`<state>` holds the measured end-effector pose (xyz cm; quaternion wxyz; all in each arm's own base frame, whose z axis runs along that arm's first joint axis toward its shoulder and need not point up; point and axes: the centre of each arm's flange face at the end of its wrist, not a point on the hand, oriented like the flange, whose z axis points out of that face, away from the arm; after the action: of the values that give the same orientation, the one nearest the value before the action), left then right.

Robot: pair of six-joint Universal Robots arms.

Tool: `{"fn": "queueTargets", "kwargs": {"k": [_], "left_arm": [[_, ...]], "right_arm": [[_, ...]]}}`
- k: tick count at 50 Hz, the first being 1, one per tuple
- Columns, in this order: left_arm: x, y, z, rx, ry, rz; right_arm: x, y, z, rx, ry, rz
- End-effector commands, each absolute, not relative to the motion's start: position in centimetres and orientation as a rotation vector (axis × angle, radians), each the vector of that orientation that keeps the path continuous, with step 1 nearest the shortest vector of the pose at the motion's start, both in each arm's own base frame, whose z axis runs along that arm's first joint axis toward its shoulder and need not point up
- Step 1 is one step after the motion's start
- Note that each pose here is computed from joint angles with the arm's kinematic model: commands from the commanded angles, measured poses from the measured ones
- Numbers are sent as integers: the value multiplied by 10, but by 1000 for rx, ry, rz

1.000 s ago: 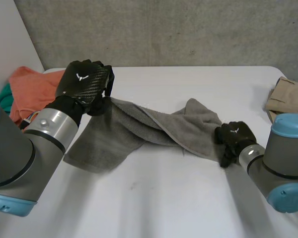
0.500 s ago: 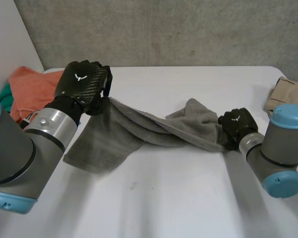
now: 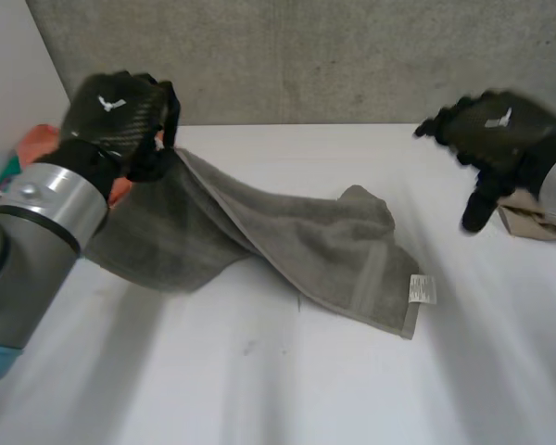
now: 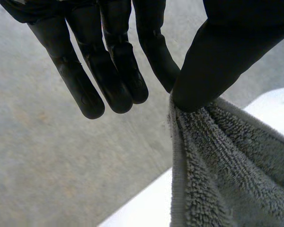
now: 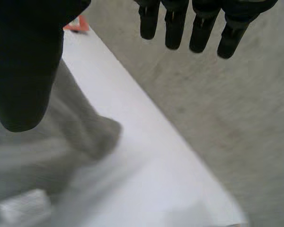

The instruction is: Fold the laundry.

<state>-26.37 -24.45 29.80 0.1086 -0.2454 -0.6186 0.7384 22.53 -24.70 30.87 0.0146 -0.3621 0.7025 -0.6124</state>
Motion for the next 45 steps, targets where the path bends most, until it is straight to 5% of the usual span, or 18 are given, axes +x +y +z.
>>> {"fn": "queueTargets", "kwargs": {"k": [1, 7, 21, 45], "left_arm": [[-284, -256, 290, -746, -1809, 2131], [-291, -255, 297, -755, -1772, 2139], [-292, -252, 300, -756, -1757, 2139], [-289, -252, 292, -754, -1789, 2115]], "right_arm": [[227, -244, 232, -677, 2252, -1680], [235, -229, 176, -640, 2306, -1596], [261, -246, 123, -836, 2342, -1606], [273, -280, 114, -1013, 2242, -1852]]}}
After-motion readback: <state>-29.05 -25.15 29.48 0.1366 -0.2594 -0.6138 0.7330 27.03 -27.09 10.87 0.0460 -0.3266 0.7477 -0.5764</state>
